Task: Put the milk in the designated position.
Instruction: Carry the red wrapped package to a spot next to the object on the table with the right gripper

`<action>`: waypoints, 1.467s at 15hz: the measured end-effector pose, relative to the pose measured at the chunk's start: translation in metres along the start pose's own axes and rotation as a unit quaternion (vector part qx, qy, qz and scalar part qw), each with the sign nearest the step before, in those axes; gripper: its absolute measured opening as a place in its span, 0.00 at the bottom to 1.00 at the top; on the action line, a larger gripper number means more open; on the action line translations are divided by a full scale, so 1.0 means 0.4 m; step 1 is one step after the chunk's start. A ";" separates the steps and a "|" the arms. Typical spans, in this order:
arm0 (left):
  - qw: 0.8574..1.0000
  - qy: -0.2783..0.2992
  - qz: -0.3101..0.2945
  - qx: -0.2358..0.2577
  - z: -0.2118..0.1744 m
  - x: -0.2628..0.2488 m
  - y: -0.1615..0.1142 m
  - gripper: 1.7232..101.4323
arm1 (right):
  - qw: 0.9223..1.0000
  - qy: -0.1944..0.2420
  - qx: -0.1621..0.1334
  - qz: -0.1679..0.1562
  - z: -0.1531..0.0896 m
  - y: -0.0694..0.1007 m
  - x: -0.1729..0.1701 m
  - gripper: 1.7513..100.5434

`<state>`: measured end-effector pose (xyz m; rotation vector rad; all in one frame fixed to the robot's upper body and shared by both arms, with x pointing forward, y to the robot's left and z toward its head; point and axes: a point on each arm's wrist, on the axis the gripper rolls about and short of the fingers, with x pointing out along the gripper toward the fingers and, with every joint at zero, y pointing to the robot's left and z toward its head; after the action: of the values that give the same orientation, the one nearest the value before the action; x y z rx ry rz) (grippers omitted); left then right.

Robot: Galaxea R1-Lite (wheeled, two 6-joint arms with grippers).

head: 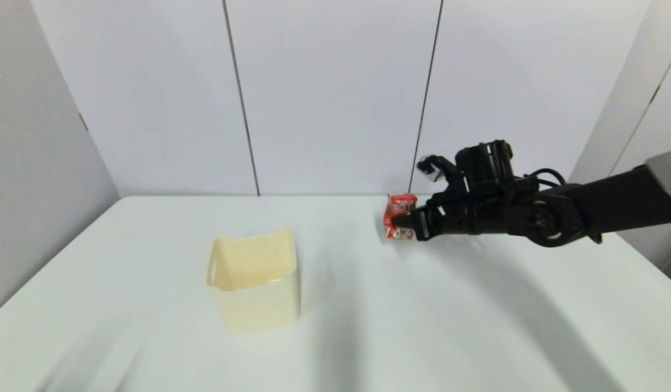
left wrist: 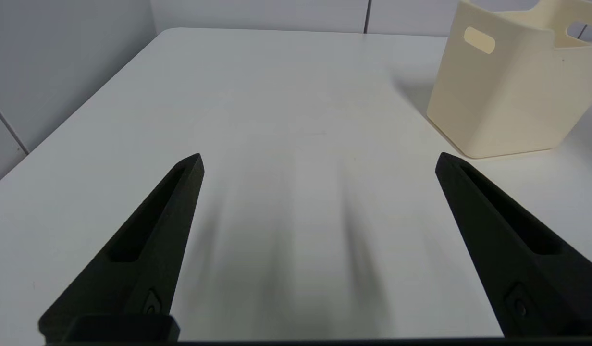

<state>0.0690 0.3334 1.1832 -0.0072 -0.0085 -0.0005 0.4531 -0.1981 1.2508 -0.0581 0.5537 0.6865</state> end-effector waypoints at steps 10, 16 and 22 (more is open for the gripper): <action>1.000 0.000 0.000 0.000 0.000 0.000 0.000 0.96 | 0.998 -0.063 0.004 0.007 -0.051 0.136 -0.160 0.27; 1.000 0.000 0.000 0.000 0.000 0.000 0.000 0.96 | 0.998 -0.051 0.016 -0.038 -0.085 0.215 -0.159 0.27; 1.000 0.000 0.000 0.000 0.000 0.000 0.000 0.96 | 0.997 -0.054 0.033 -0.045 -0.109 0.298 -0.131 0.26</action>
<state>0.0690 0.3334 1.1832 -0.0072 -0.0085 -0.0007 0.3262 -0.1462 1.2552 0.0149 0.4665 0.5799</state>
